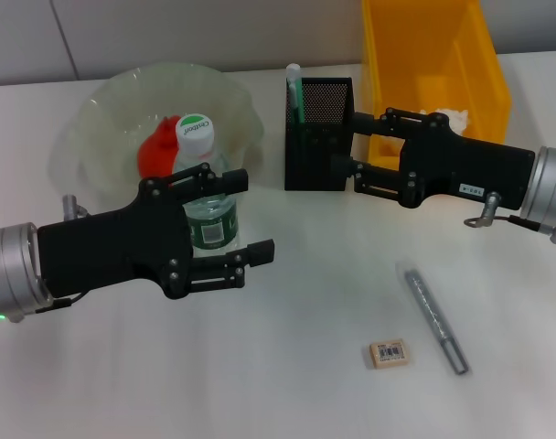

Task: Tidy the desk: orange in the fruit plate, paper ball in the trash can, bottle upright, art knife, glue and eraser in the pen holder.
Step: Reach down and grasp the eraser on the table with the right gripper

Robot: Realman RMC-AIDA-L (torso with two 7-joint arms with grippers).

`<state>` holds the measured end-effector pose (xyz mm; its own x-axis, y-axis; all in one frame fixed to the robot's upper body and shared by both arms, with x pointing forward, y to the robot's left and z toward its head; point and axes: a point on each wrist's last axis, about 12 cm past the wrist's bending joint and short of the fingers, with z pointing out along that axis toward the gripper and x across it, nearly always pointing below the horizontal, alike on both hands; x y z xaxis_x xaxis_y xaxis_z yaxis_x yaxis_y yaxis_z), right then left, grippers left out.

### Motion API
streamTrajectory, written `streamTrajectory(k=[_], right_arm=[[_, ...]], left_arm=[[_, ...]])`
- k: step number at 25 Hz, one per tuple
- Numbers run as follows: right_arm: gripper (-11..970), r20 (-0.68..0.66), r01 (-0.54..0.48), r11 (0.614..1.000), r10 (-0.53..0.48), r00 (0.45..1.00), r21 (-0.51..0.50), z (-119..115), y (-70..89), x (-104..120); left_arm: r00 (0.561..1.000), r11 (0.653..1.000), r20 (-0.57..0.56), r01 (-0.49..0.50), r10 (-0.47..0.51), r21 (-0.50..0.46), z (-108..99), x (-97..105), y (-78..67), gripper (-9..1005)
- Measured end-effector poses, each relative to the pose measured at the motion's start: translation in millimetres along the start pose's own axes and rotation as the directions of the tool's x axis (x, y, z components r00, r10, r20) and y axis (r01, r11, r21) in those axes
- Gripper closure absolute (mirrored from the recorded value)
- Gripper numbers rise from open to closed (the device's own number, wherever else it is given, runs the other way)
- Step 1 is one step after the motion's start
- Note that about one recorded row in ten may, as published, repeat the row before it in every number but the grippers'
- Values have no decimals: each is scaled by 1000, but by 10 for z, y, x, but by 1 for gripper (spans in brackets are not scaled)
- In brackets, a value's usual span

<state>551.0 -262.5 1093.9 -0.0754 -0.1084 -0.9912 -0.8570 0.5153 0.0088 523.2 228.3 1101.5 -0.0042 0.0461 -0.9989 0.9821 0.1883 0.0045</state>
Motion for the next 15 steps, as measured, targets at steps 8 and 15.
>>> streamTrajectory(k=[8, 15], right_arm=[[318, -155, -28, 1000, 28, 988, 2, 42, -81, 6], [318, -318, -67, 998, 66, 946, 7, 100, -159, -135]], left_arm=[[1000, 1000, 0, 15, -15, -10, -8, 45, -24, 180], [1000, 1000, 1, 18, -18, -15, -19, 51, -26, 180]])
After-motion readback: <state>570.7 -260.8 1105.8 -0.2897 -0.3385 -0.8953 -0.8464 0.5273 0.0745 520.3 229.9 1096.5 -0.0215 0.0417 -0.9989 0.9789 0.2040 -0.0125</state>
